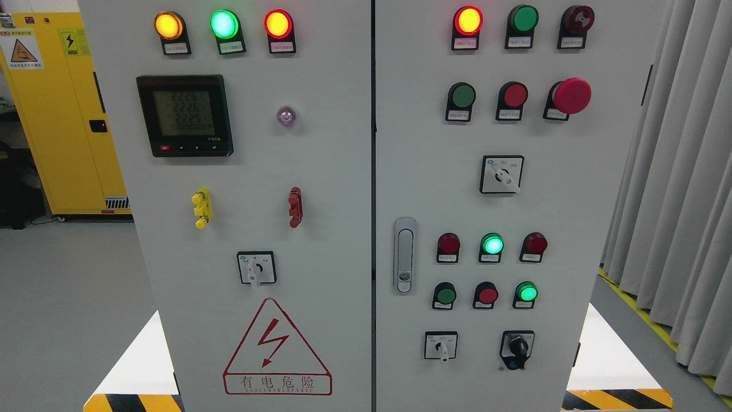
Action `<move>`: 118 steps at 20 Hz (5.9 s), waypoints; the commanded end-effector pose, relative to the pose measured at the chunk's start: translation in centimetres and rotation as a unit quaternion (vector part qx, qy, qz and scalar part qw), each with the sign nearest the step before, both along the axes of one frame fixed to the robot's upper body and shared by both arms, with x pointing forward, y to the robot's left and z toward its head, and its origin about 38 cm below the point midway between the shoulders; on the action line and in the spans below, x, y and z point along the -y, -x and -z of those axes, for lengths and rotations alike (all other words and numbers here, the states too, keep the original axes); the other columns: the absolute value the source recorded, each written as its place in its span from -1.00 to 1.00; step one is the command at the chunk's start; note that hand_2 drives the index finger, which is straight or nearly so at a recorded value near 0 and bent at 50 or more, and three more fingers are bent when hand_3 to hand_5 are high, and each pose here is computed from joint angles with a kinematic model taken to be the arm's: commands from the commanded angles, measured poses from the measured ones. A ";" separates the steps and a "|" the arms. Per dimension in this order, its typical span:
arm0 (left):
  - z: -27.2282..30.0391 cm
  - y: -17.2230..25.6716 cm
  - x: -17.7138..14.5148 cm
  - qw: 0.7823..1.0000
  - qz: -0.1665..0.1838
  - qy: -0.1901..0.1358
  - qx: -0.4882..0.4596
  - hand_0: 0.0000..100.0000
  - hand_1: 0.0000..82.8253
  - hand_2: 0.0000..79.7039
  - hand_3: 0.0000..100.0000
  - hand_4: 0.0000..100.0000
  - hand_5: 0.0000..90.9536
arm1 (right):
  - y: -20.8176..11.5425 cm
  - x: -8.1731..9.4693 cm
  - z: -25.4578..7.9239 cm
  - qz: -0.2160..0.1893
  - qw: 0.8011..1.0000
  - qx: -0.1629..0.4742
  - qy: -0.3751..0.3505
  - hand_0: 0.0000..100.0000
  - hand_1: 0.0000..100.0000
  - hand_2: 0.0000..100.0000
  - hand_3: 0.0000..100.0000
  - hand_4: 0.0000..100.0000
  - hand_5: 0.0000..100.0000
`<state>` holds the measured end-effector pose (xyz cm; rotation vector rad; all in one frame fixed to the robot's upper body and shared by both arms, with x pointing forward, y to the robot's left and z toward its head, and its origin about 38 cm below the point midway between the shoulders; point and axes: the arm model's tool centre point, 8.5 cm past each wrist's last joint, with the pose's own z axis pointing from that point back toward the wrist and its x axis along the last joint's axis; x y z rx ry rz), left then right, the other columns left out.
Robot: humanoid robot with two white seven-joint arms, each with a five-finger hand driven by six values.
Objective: Turn on light switch 1
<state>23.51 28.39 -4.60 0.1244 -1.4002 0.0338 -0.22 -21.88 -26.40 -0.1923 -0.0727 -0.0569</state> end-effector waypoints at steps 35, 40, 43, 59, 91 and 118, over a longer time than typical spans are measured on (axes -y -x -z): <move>-25.9 -14.2 4.0 0.976 -0.026 0.007 0.216 -0.55 0.56 0.32 0.64 0.56 0.67 | 0.0 0.0 0.0 0.000 1.000 0.000 0.000 -1.00 0.00 -0.92 -1.00 -1.00 -1.00; -27.3 -14.6 4.9 0.976 -0.035 -0.012 0.212 -0.55 0.57 0.34 0.67 0.59 0.67 | 0.0 0.0 0.0 0.000 1.000 0.000 0.000 -1.00 0.00 -0.92 -1.00 -1.00 -1.00; -27.9 -15.1 5.1 0.977 -0.038 -0.017 0.207 -0.55 0.58 0.35 0.69 0.60 0.67 | 0.0 0.0 0.0 0.000 1.000 0.000 0.000 -1.00 0.00 -0.92 -1.00 -1.00 -1.00; -30.0 -16.5 6.9 0.980 -0.060 -0.012 0.187 -0.57 0.62 0.37 0.72 0.61 0.70 | 0.0 0.0 0.0 0.000 1.000 0.000 0.000 -1.00 0.00 -0.92 -1.00 -1.00 -1.00; -32.4 -17.6 8.0 0.981 -0.097 -0.027 0.168 -0.52 0.61 0.39 0.73 0.66 0.74 | 0.0 0.0 0.0 0.000 1.000 0.000 0.000 -1.00 0.00 -0.92 -1.00 -1.00 -1.00; -33.3 -18.8 8.8 0.982 -0.100 -0.022 0.161 -0.52 0.56 0.38 0.74 0.66 0.76 | 0.0 0.0 0.0 0.000 1.000 0.000 0.000 -1.00 0.00 -0.92 -1.00 -1.00 -1.00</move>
